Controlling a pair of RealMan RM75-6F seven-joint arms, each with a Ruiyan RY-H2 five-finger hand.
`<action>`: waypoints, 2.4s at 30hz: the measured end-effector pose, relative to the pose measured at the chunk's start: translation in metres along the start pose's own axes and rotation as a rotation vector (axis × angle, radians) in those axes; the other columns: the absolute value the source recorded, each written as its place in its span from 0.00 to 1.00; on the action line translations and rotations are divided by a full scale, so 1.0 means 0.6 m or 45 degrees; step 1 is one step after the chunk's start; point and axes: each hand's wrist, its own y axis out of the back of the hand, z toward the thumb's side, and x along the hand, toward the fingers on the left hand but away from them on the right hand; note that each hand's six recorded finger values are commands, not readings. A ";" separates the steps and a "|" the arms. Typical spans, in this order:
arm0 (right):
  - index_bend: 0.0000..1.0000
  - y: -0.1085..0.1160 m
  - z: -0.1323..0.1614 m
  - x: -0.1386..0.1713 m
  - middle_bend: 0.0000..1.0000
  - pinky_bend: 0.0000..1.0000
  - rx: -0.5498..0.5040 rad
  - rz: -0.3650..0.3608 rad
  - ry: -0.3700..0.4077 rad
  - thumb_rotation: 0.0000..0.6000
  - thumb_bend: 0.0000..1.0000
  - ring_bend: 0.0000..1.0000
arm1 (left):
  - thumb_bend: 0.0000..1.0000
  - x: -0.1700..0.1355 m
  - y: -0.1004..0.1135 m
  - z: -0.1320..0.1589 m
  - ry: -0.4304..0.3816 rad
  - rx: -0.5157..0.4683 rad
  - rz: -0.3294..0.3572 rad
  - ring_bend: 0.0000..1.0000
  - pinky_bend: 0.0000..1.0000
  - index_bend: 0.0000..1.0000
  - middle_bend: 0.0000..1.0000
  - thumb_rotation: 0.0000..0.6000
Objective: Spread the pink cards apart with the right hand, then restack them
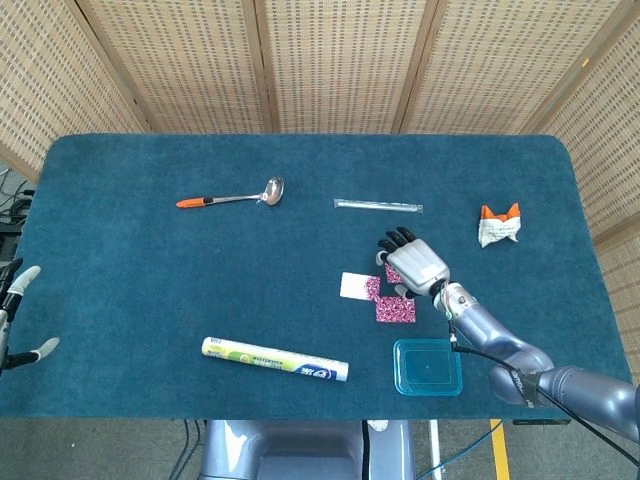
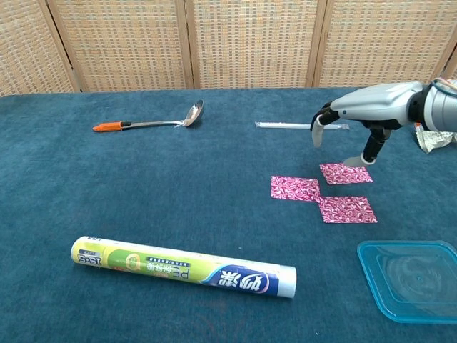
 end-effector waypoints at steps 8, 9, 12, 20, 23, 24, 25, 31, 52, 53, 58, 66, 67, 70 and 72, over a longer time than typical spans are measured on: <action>0.33 -0.006 -0.047 -0.001 0.16 0.00 -0.024 -0.014 -0.107 1.00 0.15 0.00 | 0.14 0.000 0.003 0.008 -0.017 0.007 0.001 0.00 0.00 0.08 0.00 1.00; 0.33 -0.008 -0.053 -0.002 0.16 0.00 -0.029 -0.016 -0.125 1.00 0.15 0.00 | 0.14 -0.001 0.004 0.009 -0.017 0.007 0.002 0.00 0.00 0.08 0.00 1.00; 0.33 -0.012 -0.069 -0.004 0.15 0.00 -0.045 -0.017 -0.168 1.00 0.14 0.00 | 0.14 -0.001 0.005 0.010 -0.019 0.008 0.002 0.00 0.00 0.08 0.00 1.00; 0.34 -0.029 -0.091 -0.016 0.15 0.00 -0.048 -0.002 -0.249 1.00 0.14 0.00 | 0.14 -0.002 0.001 0.010 -0.020 0.009 -0.010 0.00 0.00 0.08 0.00 1.00; 0.34 -0.038 -0.091 -0.023 0.15 0.00 -0.046 0.008 -0.269 1.00 0.15 0.00 | 0.14 -0.001 0.000 0.009 -0.017 0.009 -0.010 0.00 0.00 0.08 0.00 1.00; 0.34 -0.040 -0.091 -0.025 0.15 0.00 -0.043 0.012 -0.275 1.00 0.16 0.00 | 0.14 -0.001 0.000 0.008 -0.016 0.009 -0.010 0.00 0.00 0.08 0.00 1.00; 0.34 -0.043 -0.091 -0.027 0.15 0.00 -0.040 0.015 -0.279 1.00 0.16 0.00 | 0.14 -0.001 0.000 0.007 -0.015 0.009 -0.011 0.00 0.00 0.08 0.00 1.00; 0.34 -0.057 -0.084 -0.038 0.15 0.00 -0.042 0.036 -0.294 1.00 0.16 0.00 | 0.14 0.000 -0.003 0.004 -0.012 0.007 -0.018 0.00 0.00 0.08 0.00 1.00; 0.36 -0.084 -0.072 -0.064 0.15 0.00 -0.062 0.043 -0.330 1.00 0.21 0.00 | 0.14 -0.006 -0.001 -0.007 0.003 0.005 -0.016 0.00 0.00 0.08 0.00 1.00; 0.36 -0.085 -0.072 -0.065 0.15 0.00 -0.061 0.042 -0.330 1.00 0.21 0.00 | 0.14 -0.006 -0.001 -0.007 0.003 0.006 -0.016 0.00 0.00 0.08 0.00 1.00; 0.36 -0.087 -0.071 -0.066 0.15 0.00 -0.059 0.040 -0.329 1.00 0.21 0.00 | 0.14 -0.006 -0.001 -0.007 0.004 0.005 -0.016 0.00 0.00 0.08 0.00 1.00; 0.36 -0.091 -0.071 -0.064 0.15 0.00 -0.054 0.037 -0.328 1.00 0.21 0.00 | 0.14 -0.006 0.000 -0.005 0.000 0.005 -0.016 0.00 0.00 0.08 0.00 1.00; 0.36 -0.092 -0.072 -0.064 0.15 0.00 -0.054 0.038 -0.329 1.00 0.21 0.00 | 0.14 -0.006 0.000 -0.005 0.000 0.005 -0.016 0.00 0.00 0.08 0.00 1.00; 0.36 -0.092 -0.075 -0.064 0.15 0.00 -0.051 0.039 -0.334 1.00 0.21 0.00 | 0.14 -0.006 0.000 -0.005 0.000 0.005 -0.016 0.00 0.00 0.08 0.00 1.00; 0.36 -0.093 -0.077 -0.063 0.15 0.00 -0.049 0.040 -0.337 1.00 0.21 0.00 | 0.14 -0.006 0.000 -0.005 0.000 0.006 -0.016 0.00 0.00 0.08 0.00 1.00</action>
